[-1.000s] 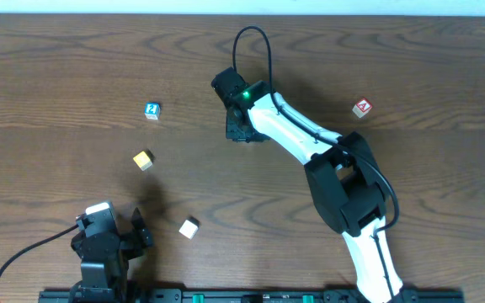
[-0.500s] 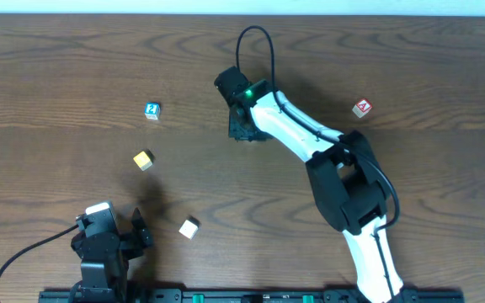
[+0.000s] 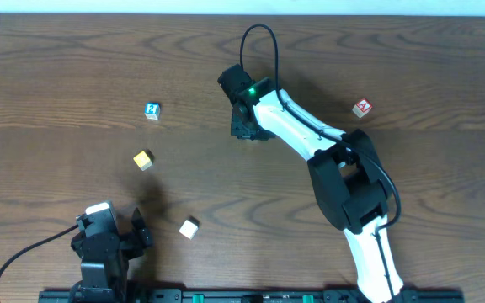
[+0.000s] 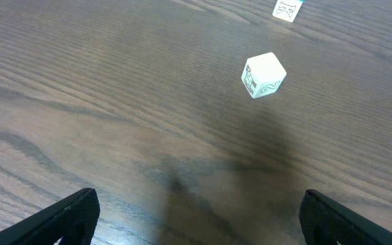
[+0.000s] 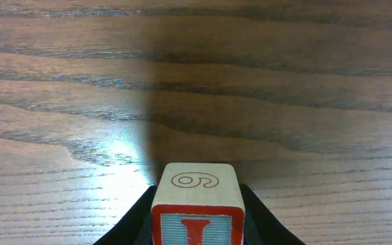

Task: Spell out Ai2
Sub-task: 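Carry the I block forward and set it down mid-table, then release the I block and move the right gripper to the red A block, then lower the right gripper and grasp the red A block, then carry the A block and place it left of the I block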

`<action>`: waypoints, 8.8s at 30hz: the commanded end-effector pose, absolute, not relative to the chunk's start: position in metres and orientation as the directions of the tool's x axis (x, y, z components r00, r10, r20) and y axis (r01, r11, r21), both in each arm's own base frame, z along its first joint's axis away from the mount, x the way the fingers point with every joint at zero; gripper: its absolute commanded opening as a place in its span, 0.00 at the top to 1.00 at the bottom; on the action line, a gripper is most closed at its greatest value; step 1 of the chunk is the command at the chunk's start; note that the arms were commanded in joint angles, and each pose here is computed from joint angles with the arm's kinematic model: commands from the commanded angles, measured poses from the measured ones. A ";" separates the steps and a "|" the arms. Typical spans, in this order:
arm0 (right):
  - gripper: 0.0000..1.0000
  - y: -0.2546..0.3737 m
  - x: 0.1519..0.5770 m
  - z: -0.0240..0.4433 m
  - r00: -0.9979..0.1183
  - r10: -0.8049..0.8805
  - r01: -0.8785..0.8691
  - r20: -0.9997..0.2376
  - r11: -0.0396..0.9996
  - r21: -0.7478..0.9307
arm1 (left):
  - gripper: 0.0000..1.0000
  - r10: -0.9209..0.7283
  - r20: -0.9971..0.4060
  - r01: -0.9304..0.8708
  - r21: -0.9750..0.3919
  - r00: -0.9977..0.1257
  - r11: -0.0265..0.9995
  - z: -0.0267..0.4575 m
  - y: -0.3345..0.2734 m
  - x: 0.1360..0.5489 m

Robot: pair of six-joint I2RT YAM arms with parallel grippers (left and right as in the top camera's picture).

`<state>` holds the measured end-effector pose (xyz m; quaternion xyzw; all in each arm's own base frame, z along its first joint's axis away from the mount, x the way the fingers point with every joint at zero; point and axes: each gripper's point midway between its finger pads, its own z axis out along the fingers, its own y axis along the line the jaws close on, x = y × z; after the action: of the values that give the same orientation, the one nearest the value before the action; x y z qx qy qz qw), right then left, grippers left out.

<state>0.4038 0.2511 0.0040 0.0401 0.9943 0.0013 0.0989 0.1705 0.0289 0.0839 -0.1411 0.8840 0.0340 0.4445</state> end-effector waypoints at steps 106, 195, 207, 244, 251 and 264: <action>0.12 -0.017 0.485 0.046 -0.707 0.690 0.702 -0.154 0.710 -0.044 | 0.05 -0.211 -0.780 -0.294 -0.037 -0.589 0.955 0.077 0.033 0.165; 0.69 0.243 0.449 0.109 -0.974 -0.023 -0.058 -0.224 0.987 0.152 | 0.05 -0.211 -0.780 -0.294 -0.037 -0.589 0.955 0.077 0.033 0.165; 0.69 0.303 0.412 0.110 -0.963 -0.078 -0.103 -0.257 0.991 0.086 | 0.05 -0.211 -0.780 -0.294 -0.037 -0.589 0.955 0.077 0.033 0.165; 0.67 0.304 0.394 0.019 -0.998 -0.027 -0.028 -0.057 0.999 0.028 | 0.05 -0.211 -0.780 -0.294 -0.037 -0.589 0.955 0.077 0.033 0.165; 0.66 0.305 0.396 0.016 -0.998 -0.027 -0.029 -0.062 0.999 0.031 | 0.05 -0.211 -0.780 -0.294 -0.037 -0.589 0.955 0.077 0.033 0.165; 0.53 0.306 0.403 0.012 -0.996 -0.031 -0.034 -0.088 0.999 0.030 | 0.05 -0.211 -0.780 -0.294 -0.037 -0.589 0.955 0.077 0.033 0.165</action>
<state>0.3978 0.3074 0.0206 -0.0198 0.9987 0.0209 0.0411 0.1705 0.0289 0.0839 -0.1411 0.8840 0.0340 0.4445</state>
